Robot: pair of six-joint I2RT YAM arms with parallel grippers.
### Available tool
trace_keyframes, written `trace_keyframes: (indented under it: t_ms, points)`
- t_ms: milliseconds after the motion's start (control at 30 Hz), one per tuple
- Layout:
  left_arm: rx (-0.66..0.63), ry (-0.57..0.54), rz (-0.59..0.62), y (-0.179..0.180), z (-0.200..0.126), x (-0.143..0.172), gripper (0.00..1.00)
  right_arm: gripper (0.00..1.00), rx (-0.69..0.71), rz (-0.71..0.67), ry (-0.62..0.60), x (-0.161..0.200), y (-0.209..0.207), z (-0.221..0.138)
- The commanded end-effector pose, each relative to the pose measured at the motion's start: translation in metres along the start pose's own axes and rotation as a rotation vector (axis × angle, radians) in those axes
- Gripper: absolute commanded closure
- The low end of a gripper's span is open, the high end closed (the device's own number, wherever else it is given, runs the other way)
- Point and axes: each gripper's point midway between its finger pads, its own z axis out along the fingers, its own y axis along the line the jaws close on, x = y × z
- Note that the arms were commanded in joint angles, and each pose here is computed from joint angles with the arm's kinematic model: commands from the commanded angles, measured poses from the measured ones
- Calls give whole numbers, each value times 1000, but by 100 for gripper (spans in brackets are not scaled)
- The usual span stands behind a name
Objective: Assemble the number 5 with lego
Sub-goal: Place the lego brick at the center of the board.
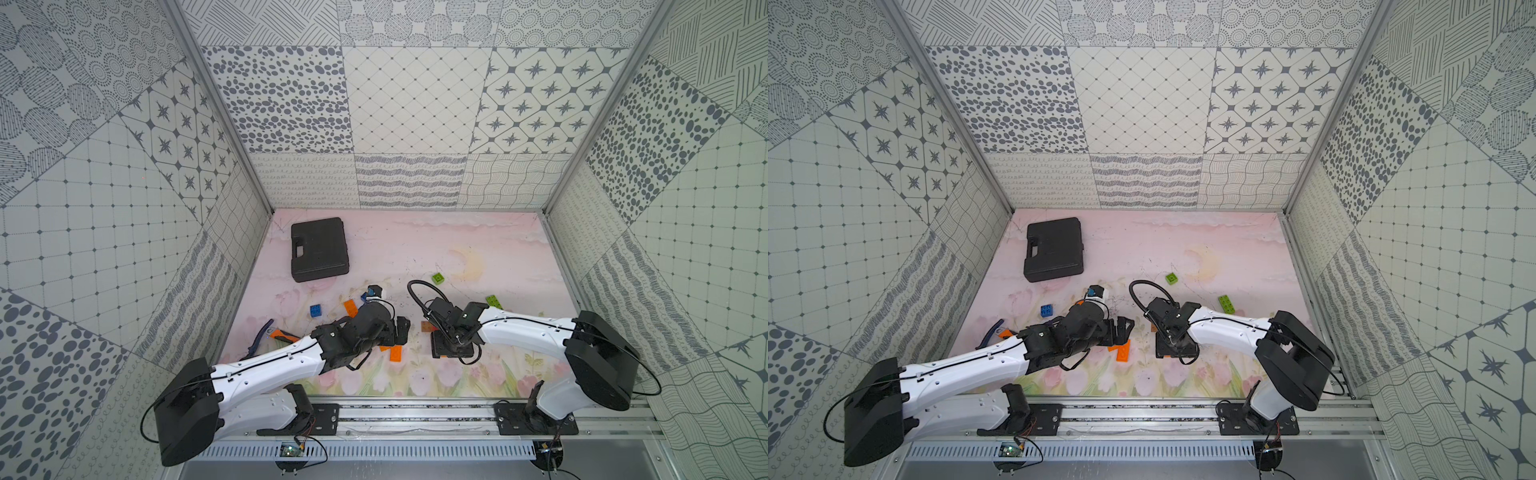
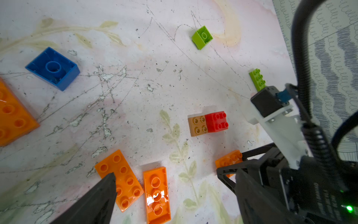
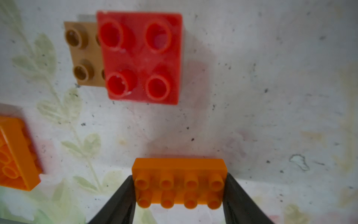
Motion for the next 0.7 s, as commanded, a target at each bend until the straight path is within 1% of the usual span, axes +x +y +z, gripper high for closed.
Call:
trace_keyframes:
  t_ms: [0, 300, 333, 433, 500, 667]
  points:
    - [-31, -72, -35, 8, -8, -12, 1, 37, -16, 38, -48, -14, 12, -2]
    - [-33, -79, -28, 8, -8, -13, 1, 32, 28, 27, -14, -11, 8, 14]
    - [-34, -78, -26, 8, -7, -13, 1, 29, 26, 23, -15, -11, 8, 13]
    - [-33, -72, -27, 8, -5, -11, 1, 26, 16, 7, -15, -10, 10, 11]
    - [-32, -73, -28, 7, -4, -12, 1, 20, 10, 0, -19, -11, 10, 8]
    - [-27, -66, -21, 4, -2, -12, 1, 19, -11, -3, -43, -14, 11, -2]
